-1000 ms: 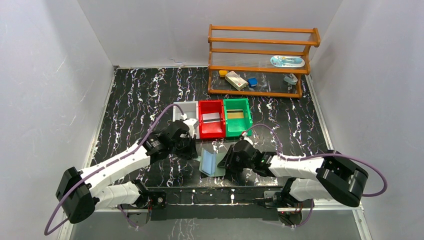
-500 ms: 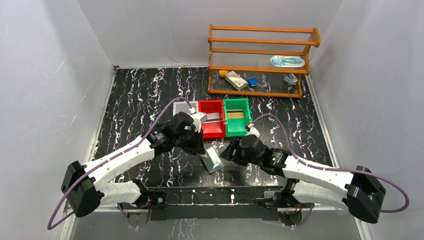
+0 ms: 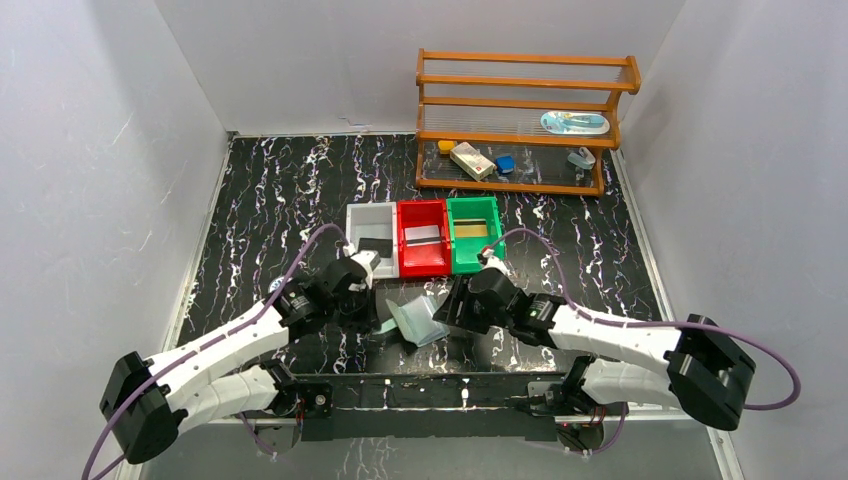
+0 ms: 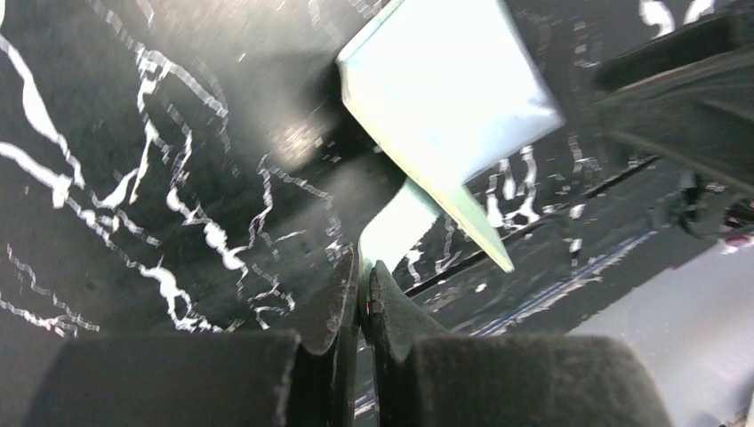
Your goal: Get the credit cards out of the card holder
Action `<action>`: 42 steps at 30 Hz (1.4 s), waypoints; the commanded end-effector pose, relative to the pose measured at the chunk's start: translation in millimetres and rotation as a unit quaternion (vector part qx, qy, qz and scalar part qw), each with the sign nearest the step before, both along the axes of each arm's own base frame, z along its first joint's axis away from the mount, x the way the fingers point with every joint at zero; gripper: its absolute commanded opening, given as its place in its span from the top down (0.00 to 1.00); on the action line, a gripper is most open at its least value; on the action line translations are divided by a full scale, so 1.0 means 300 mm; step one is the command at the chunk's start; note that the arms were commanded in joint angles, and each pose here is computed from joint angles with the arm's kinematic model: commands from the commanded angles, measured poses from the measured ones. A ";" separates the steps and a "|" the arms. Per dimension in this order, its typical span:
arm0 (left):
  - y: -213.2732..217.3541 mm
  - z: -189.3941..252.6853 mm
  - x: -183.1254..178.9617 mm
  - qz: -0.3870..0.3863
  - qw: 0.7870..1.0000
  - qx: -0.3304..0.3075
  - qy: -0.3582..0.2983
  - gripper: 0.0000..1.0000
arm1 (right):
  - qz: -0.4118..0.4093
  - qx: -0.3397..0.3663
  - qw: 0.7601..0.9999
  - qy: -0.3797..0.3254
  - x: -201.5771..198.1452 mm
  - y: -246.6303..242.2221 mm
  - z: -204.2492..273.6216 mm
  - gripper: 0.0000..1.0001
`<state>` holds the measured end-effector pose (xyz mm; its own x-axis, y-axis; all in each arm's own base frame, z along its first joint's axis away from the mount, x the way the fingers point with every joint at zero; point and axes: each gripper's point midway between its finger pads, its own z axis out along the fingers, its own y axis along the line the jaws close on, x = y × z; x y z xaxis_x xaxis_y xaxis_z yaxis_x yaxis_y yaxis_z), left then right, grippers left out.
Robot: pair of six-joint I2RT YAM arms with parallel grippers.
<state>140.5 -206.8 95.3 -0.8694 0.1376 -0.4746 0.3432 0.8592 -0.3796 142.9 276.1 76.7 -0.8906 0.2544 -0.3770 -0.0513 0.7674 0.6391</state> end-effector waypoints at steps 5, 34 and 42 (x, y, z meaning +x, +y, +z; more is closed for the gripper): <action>0.081 -0.072 -0.035 0.065 0.997 0.027 0.029 1.00 | 0.056 0.036 0.998 -0.021 0.032 0.138 0.093 0.36; 0.159 -0.168 0.050 0.128 0.983 0.132 0.015 1.00 | 0.239 0.150 0.959 0.025 -0.081 0.447 0.053 0.30; 0.198 -0.163 0.099 0.138 0.977 0.164 0.001 1.00 | 0.136 0.089 0.984 0.073 -0.033 0.387 -0.111 0.29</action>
